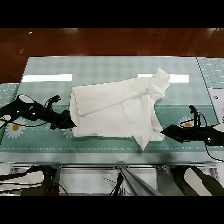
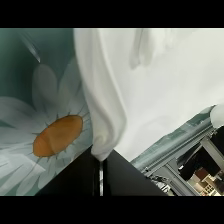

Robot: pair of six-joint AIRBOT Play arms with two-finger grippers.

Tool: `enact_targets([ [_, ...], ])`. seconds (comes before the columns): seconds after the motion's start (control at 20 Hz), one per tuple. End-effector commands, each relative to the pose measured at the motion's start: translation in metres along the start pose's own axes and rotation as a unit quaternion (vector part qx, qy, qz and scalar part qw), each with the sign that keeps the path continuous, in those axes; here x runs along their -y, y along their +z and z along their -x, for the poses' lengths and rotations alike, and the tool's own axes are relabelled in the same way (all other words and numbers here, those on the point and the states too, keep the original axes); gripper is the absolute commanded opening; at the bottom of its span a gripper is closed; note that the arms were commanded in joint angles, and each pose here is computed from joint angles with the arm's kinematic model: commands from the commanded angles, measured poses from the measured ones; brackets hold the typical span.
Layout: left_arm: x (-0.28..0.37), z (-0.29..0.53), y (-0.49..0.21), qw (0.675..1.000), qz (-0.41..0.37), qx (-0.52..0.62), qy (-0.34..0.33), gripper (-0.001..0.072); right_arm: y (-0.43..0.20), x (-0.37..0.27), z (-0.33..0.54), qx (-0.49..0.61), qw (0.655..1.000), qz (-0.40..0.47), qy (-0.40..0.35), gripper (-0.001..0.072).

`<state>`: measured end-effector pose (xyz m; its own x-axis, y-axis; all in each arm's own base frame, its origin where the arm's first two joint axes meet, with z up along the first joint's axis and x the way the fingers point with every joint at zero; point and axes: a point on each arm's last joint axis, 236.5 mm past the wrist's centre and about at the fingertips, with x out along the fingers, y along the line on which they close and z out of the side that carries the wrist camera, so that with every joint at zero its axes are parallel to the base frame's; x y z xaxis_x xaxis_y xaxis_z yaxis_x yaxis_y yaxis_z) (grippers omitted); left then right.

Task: Fold the shirts.

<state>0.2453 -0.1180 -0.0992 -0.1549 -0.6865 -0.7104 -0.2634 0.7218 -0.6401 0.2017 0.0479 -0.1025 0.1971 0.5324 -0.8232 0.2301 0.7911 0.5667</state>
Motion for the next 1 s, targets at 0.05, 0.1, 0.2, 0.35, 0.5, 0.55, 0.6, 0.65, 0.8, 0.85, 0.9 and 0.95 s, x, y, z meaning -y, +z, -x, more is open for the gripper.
enact_targets([
  [0.05,0.002,0.004,0.007,1.0,-0.005,0.01,0.001,0.0027,0.0,0.005,-0.004,0.008,1.0,-0.014,-0.005,0.0507],
  [0.1,0.003,0.005,0.009,1.0,-0.008,0.012,0.001,0.0027,-0.003,0.006,-0.004,0.002,1.0,-0.015,-0.009,0.0503],
  [0.2,0.006,0.009,0.013,1.0,-0.012,0.018,0.002,0.0027,-0.005,0.008,-0.004,-0.002,1.0,-0.019,-0.013,0.0288],
  [0.35,0.009,0.012,0.018,1.0,-0.017,0.025,0.002,0.0027,-0.007,0.005,-0.004,-0.007,1.0,-0.022,-0.007,0.0287],
  [0.5,0.009,0.013,0.019,1.0,-0.017,0.026,0.002,0.0027,-0.017,-0.008,-0.016,-0.032,0.999,0.019,-0.015,0.0192],
  [0.55,0.009,0.013,0.019,1.0,-0.017,0.026,0.002,0.0027,-0.02,-0.013,-0.024,-0.04,0.998,0.036,-0.023,0.0093],
  [0.6,0.009,0.013,0.019,1.0,-0.017,0.025,0.002,0.0028,-0.022,-0.018,-0.03,-0.045,0.997,0.05,-0.027,0.0021],
  [0.65,0.01,0.013,0.018,1.0,-0.018,0.025,0.002,0.0027,-0.026,-0.024,-0.033,-0.053,0.996,0.069,-0.028,0.0021],
  [0.8,0.028,0.036,0.026,0.996,-0.067,0.064,0.005,0.0025,-0.028,-0.037,-0.02,-0.086,0.99,0.108,-0.027,0.002],
  [0.85,0.041,0.054,0.032,0.992,-0.092,0.092,0.005,0.0025,-0.02,-0.046,-0.008,-0.087,0.988,0.127,-0.025,0.002],
  [0.9,0.06,0.078,0.038,0.984,-0.121,0.13,0.006,0.0025,-0.005,-0.062,0.008,-0.072,0.986,0.151,-0.021,0.002],
  [0.95,0.082,0.105,0.041,0.973,-0.151,0.172,0.006,0.0025,0.014,-0.08,0.028,-0.04,0.984,0.175,-0.018,0.002],
])
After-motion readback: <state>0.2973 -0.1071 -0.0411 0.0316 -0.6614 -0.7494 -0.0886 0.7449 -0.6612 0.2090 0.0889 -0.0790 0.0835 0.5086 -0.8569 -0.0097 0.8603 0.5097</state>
